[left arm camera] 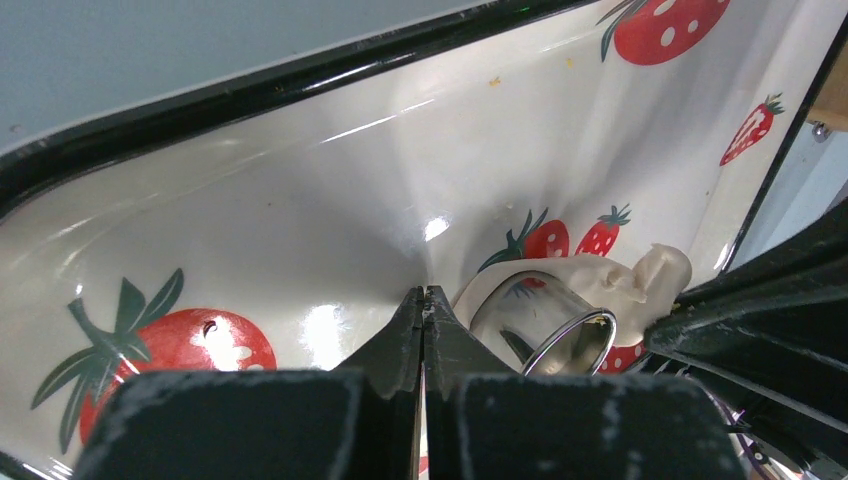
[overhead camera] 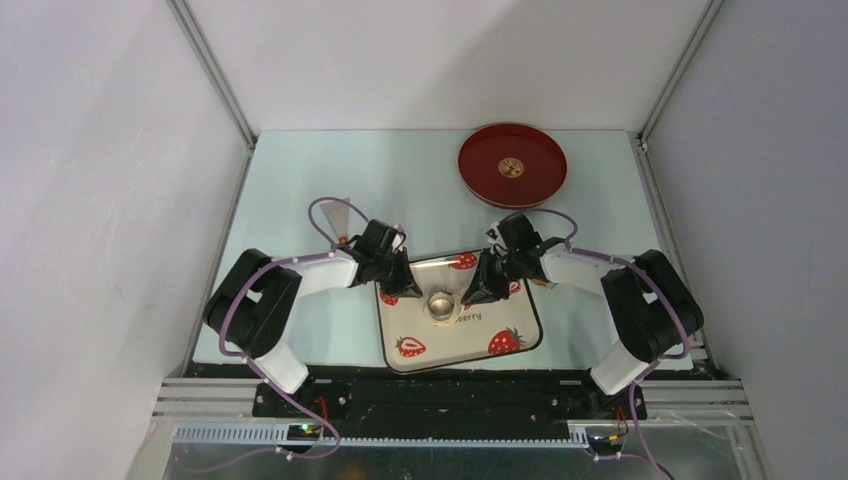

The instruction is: Roll out the dumpling wrappers from the dough

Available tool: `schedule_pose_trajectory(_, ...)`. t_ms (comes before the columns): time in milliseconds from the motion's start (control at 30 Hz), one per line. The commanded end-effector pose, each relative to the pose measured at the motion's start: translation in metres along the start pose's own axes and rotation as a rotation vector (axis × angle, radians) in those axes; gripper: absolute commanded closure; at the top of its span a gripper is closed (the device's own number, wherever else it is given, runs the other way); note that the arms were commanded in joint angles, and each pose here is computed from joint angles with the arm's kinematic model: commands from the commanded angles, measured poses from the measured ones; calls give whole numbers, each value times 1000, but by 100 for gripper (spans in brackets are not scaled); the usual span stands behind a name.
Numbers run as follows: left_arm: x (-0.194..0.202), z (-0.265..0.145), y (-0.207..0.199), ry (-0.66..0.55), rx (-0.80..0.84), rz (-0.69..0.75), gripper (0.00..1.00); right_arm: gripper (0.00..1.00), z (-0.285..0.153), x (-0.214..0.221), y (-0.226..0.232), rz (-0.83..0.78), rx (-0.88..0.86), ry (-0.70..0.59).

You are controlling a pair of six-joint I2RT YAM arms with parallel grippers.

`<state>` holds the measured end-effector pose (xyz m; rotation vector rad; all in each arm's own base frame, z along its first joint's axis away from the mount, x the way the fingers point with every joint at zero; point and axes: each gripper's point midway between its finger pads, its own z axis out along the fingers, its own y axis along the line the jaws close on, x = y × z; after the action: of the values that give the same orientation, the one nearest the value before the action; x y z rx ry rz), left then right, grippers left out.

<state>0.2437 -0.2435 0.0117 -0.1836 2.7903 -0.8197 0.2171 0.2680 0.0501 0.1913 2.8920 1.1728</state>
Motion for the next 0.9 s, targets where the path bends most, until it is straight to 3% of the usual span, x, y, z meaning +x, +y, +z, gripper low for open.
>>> schedule_pose_trajectory(0, 29, 8, 72, 67, -272, -12, 100, 83, -14, -2, 12, -55, 1, -46)
schedule_pose_trajectory(33, 29, 8, 72, 68, -271, -12, 100, 82, -16, -1, 9, -53, 17, -49)
schedule_pose_trajectory(67, 30, 8, 72, 69, -270, -11, 100, 72, -18, -3, 6, -57, 38, -65)
schedule_pose_trajectory(200, 30, 8, 72, 68, -270, -10, 100, 54, -23, -4, -7, -55, 99, -86)
schedule_pose_trajectory(367, 30, 8, 72, 70, -270, -10, 100, 42, -23, -7, -23, -49, 153, -87)
schedule_pose_trajectory(533, 30, 8, 72, 70, -270, -9, 100, 43, -15, -15, -27, -47, 140, -80)
schedule_pose_trajectory(867, 30, 8, 72, 71, -269, -9, 100, 54, 12, -37, -25, -39, 134, -20)
